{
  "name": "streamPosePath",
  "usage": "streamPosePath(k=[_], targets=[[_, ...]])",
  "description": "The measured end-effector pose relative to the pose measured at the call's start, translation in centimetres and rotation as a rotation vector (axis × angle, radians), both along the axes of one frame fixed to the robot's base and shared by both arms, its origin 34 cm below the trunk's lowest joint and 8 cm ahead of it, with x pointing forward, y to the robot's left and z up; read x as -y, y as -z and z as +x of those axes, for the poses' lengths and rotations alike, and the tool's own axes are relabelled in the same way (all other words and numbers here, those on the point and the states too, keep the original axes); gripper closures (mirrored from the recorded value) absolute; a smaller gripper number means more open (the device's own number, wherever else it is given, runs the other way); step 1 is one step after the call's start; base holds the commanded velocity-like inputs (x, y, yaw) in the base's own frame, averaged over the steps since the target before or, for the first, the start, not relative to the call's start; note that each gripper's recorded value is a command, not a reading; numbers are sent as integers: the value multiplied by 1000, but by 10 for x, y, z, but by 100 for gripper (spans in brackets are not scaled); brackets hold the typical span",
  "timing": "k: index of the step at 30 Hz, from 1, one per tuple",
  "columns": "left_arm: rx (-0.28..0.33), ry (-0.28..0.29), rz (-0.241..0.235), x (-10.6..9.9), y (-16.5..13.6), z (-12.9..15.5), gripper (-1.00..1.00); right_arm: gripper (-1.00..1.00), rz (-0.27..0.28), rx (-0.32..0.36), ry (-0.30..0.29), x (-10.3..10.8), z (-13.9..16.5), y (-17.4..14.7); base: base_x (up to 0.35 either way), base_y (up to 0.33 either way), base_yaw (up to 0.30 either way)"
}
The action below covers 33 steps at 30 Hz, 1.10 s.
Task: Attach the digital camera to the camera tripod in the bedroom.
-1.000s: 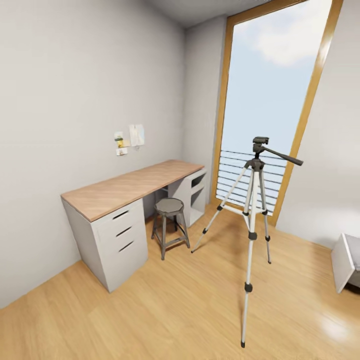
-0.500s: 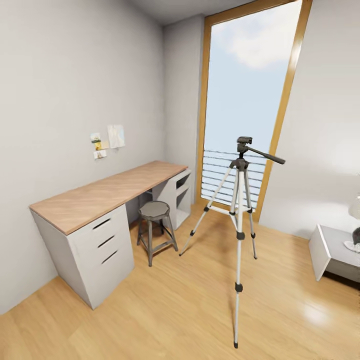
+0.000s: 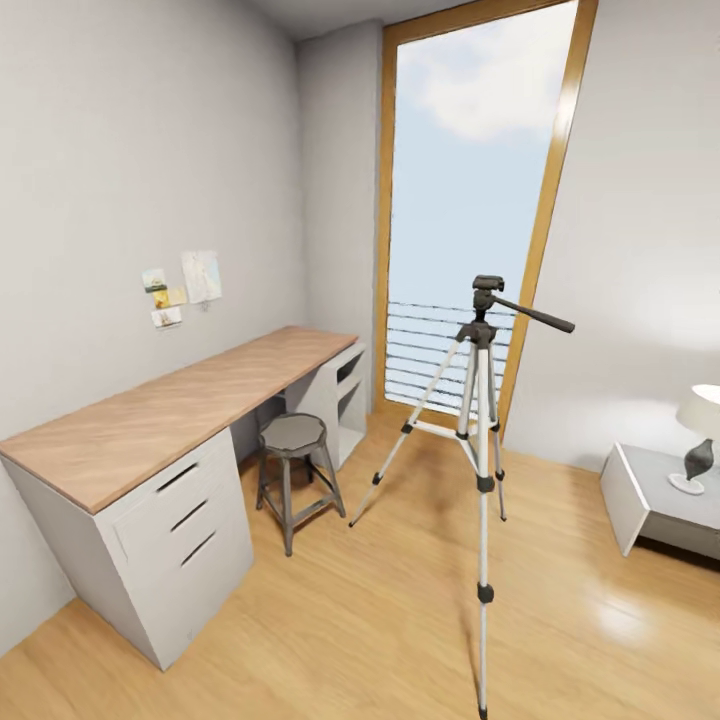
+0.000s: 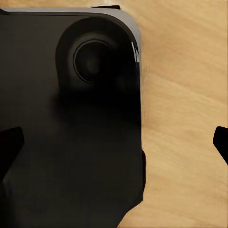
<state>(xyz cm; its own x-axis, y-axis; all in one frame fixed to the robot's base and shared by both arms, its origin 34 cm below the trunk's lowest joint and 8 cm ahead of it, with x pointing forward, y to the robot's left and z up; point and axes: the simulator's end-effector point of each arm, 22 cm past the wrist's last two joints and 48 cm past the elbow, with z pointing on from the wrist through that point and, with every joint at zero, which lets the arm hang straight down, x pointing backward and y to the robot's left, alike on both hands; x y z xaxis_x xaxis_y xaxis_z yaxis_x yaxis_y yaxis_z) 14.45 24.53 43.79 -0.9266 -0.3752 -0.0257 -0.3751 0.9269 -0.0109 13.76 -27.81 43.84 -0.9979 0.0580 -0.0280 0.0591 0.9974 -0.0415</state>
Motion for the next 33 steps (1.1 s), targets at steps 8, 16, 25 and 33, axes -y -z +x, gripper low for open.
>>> streamPosePath(k=[8, 16, 25, 33], targets=[[0, 6, -2, 1, 0, 0, -100, -100, 0, 0, 1, 0, 0, 0, 246, 238, -35], [-1, 9, -2, 2, 0, 0, -100, -100, 0, 0, 1, 0, 0, 0, 246, 238, -182], [0, 9, -2, 2, 0, 0, -100, -100, 0, 0, 1, 0, 0, 0, 244, 236, -237], [-1, 9, -2, 2, 0, 0, -100, -100, 0, 0, 1, 0, 0, 0, 32, 31, -246]])
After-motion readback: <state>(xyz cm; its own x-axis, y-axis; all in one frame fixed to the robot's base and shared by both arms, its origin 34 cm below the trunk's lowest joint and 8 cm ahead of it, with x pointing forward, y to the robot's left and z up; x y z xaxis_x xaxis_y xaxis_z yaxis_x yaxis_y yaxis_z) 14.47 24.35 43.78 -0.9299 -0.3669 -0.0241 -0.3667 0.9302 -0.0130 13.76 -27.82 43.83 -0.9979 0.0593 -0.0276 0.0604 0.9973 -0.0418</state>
